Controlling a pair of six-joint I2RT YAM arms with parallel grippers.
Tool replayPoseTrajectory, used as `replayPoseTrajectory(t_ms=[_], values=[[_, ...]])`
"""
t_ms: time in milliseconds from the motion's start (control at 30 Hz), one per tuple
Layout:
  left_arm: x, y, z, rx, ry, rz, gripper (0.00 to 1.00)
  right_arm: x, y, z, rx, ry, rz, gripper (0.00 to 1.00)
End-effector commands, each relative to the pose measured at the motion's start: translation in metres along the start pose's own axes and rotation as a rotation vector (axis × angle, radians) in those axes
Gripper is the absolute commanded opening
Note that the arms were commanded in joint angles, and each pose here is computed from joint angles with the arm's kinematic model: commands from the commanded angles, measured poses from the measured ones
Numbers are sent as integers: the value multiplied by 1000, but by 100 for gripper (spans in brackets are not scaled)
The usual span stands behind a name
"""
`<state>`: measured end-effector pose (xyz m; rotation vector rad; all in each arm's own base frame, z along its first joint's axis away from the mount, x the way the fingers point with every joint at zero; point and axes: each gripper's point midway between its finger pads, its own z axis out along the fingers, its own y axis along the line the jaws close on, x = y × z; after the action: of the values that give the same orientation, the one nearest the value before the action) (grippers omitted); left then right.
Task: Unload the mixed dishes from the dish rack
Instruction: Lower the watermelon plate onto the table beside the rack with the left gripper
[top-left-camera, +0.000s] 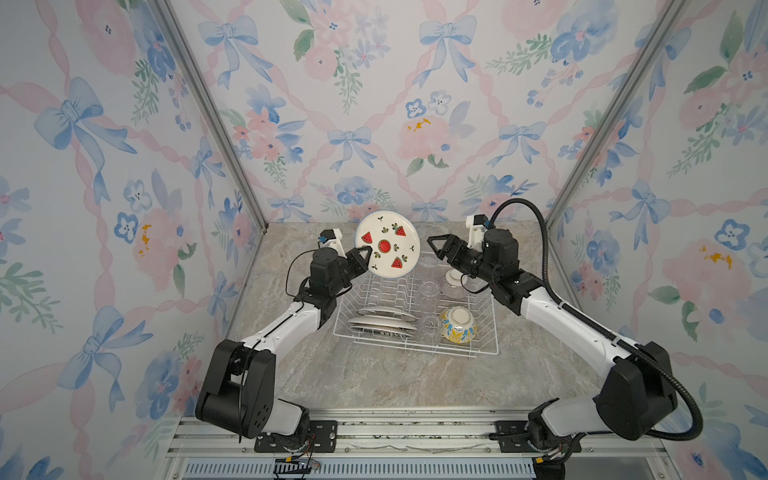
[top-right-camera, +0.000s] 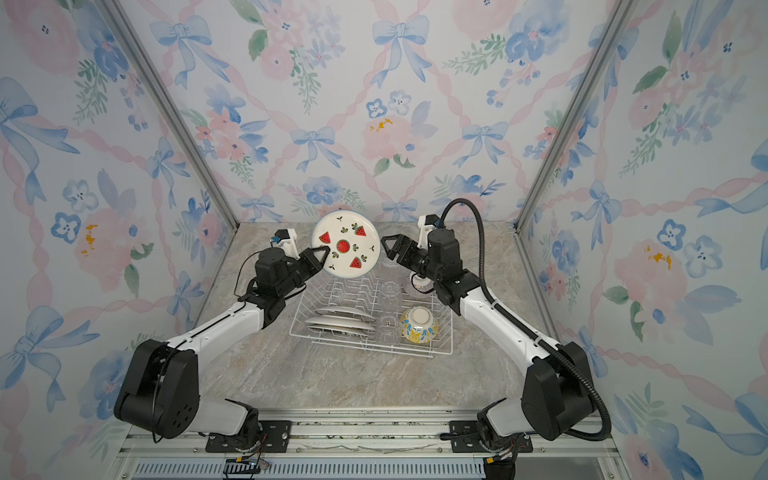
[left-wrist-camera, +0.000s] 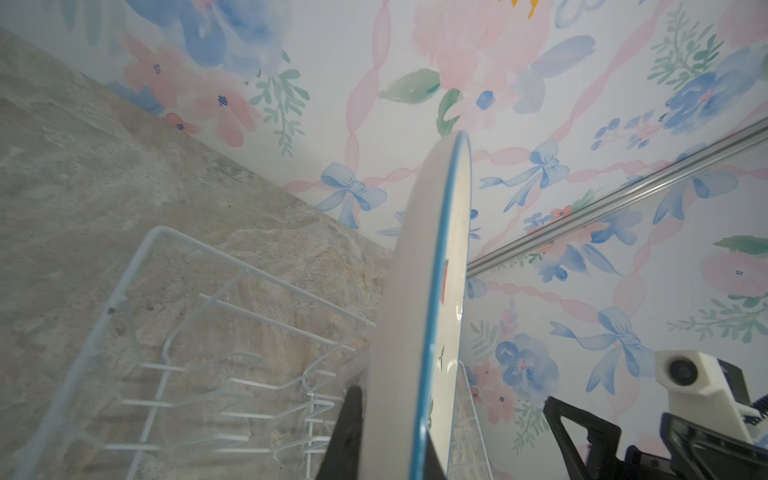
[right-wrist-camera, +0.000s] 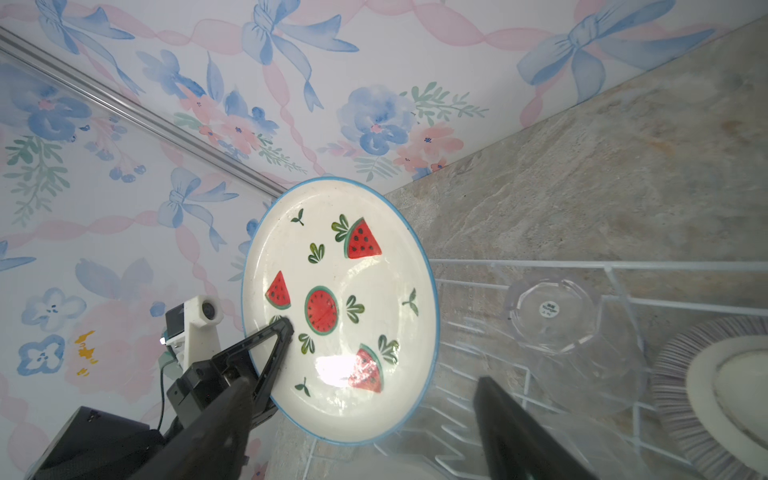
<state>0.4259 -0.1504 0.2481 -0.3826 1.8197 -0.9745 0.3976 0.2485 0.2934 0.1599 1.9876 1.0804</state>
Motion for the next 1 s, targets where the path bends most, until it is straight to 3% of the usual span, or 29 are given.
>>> replayPoseTrajectory(t_ms=[0, 167, 367, 533, 967], values=[[-69, -19, -38, 42, -234, 29, 0, -5, 5, -13, 22, 10, -85, 86], [-106, 28, -76, -101, -384, -14, 0, 3, -6, -22, 78, 45, -158, 86], [-109, 83, -114, -249, -449, -89, 0, 21, -13, -38, 147, 113, -230, 86], [-86, 130, -130, -401, -437, -129, 0, 35, -15, -50, 231, 141, -362, 86], [-24, 186, -146, -531, -338, -189, 0, 58, -21, -61, 237, 214, -407, 86]])
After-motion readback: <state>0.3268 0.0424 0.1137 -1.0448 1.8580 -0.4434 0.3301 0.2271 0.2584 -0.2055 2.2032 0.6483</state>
